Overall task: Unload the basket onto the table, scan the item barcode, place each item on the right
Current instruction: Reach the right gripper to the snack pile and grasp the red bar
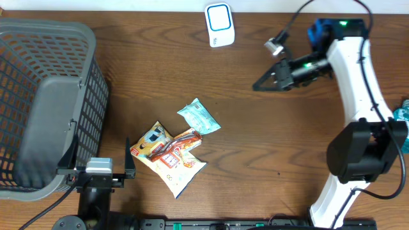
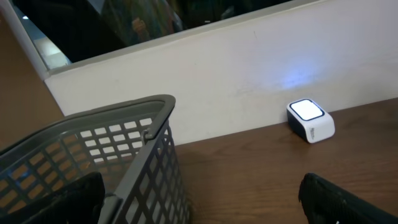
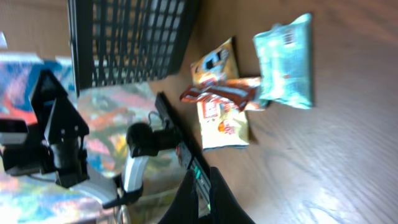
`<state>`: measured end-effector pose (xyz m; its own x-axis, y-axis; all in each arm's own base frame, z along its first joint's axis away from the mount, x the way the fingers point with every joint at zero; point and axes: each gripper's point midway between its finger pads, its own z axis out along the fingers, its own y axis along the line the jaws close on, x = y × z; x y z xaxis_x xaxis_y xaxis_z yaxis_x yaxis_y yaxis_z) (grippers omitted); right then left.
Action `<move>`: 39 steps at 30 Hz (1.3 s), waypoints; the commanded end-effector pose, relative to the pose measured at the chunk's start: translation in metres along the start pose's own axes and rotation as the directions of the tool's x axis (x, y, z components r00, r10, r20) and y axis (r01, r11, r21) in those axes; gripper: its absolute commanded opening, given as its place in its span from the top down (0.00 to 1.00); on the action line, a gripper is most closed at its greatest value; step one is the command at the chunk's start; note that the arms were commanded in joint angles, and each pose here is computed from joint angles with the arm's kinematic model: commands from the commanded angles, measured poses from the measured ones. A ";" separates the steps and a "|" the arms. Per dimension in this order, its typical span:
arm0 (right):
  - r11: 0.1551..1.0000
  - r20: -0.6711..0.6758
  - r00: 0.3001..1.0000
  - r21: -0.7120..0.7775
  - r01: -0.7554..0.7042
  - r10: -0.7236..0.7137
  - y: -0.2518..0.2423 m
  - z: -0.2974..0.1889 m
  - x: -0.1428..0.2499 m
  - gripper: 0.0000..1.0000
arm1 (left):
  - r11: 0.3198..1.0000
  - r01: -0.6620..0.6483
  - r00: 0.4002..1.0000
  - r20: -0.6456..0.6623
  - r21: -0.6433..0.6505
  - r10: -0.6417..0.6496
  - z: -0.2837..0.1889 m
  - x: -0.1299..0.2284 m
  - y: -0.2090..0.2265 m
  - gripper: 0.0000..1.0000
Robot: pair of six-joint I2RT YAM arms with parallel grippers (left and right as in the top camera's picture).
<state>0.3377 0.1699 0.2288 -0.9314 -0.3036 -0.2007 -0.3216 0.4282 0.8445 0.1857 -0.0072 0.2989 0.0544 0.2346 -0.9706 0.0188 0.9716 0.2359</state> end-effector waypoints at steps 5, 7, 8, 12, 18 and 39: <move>0.999 -0.186 0.982 0.008 0.033 -0.031 0.031 0.060 0.021 0.99 | 1.000 0.018 1.000 0.015 0.010 -0.018 -0.001 -0.004 -0.001 0.00; 0.997 -0.248 0.967 0.038 0.063 -0.052 0.034 0.074 0.031 0.98 | 1.000 0.018 1.000 0.015 0.010 -0.018 -0.001 -0.004 -0.001 0.00; 0.994 -0.295 0.952 0.057 0.096 -0.075 0.037 0.085 0.039 0.99 | 1.000 0.018 1.000 0.015 0.010 -0.018 -0.001 -0.004 -0.001 0.00; 0.979 -0.370 0.915 0.059 0.193 -0.158 0.049 0.113 0.050 0.99 | 1.000 0.018 1.000 0.015 0.010 -0.018 -0.001 -0.004 -0.001 0.00; 0.941 -0.419 0.884 0.160 0.299 -0.209 0.044 0.143 0.051 0.99 | 1.000 0.018 1.000 0.016 0.010 -0.018 -0.001 -0.004 -0.001 0.00; 0.589 -0.593 0.698 0.416 0.693 -0.402 0.000 0.220 0.052 0.01 | 1.000 0.018 1.000 0.016 0.010 -0.018 -0.001 -0.004 -0.001 0.00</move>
<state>0.2560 0.3473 0.1329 -0.4754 -0.8468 -0.2385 -0.8743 0.4248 0.2348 0.1857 -0.0072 0.2989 0.0543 0.2342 -0.9707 0.0184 0.9717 0.2355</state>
